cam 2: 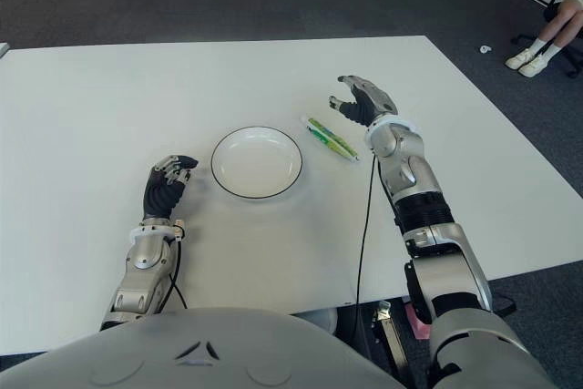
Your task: Put the toothpaste on the table into the plate.
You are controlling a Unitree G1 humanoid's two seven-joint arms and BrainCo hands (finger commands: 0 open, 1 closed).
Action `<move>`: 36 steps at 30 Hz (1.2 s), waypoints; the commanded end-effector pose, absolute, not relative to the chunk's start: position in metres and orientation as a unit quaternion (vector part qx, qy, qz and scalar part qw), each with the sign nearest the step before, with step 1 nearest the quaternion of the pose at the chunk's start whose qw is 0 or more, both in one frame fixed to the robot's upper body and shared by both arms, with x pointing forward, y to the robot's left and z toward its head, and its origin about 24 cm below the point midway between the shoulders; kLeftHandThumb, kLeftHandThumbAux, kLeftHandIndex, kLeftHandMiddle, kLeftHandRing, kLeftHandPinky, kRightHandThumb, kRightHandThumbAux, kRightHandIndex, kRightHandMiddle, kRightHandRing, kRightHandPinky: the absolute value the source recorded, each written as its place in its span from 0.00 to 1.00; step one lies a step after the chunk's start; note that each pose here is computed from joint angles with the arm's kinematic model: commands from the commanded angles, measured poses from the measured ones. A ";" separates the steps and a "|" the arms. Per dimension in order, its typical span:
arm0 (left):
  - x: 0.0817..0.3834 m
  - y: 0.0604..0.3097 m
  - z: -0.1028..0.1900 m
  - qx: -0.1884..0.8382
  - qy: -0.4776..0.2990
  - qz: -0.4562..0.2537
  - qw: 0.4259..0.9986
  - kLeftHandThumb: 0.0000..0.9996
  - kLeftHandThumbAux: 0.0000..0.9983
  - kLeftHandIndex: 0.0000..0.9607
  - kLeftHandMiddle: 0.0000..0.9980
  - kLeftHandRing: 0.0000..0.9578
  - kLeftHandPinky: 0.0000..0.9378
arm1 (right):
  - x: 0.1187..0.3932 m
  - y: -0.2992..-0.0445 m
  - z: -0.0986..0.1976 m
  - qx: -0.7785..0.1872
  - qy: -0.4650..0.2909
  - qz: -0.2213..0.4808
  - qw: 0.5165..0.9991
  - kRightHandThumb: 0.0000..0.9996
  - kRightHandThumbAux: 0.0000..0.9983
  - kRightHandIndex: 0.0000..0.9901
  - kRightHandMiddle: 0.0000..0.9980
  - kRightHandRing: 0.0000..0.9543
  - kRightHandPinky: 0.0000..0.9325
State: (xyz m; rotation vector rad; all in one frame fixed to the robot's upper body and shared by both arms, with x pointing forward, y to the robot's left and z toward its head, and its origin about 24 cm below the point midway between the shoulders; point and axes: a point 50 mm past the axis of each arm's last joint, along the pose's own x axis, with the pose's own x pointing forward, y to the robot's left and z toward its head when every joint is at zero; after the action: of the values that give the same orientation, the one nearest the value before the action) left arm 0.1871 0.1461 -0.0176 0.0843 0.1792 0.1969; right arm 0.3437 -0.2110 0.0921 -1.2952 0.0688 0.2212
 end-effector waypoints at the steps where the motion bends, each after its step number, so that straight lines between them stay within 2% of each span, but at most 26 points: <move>1: 0.181 0.139 -0.026 0.031 0.120 0.103 0.987 0.71 0.72 0.43 0.41 0.36 0.26 | 0.349 -0.209 0.091 -0.630 0.043 0.135 0.763 0.50 0.22 0.00 0.00 0.00 0.05; 12: 0.181 0.140 -0.026 0.035 0.118 0.104 0.987 0.71 0.72 0.43 0.41 0.36 0.27 | 0.350 -0.205 0.086 -0.660 0.061 0.203 0.721 0.50 0.19 0.00 0.00 0.00 0.02; 18: 0.180 0.140 -0.026 0.035 0.117 0.104 0.987 0.71 0.72 0.43 0.41 0.36 0.26 | 0.349 -0.203 0.083 -0.667 0.066 0.226 0.707 0.50 0.18 0.00 0.00 0.00 0.04; 36: 0.178 0.142 -0.028 0.027 0.117 0.111 0.986 0.71 0.72 0.43 0.40 0.38 0.31 | 0.345 -0.202 0.068 -0.673 0.100 0.271 0.681 0.51 0.20 0.00 0.00 0.00 0.02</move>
State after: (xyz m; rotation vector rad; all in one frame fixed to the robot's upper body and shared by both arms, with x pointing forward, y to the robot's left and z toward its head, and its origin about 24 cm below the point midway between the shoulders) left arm 0.1851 0.1473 -0.0171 0.0819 0.1682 0.2070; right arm 0.3436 -0.2054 0.0682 -1.4930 0.2206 0.5777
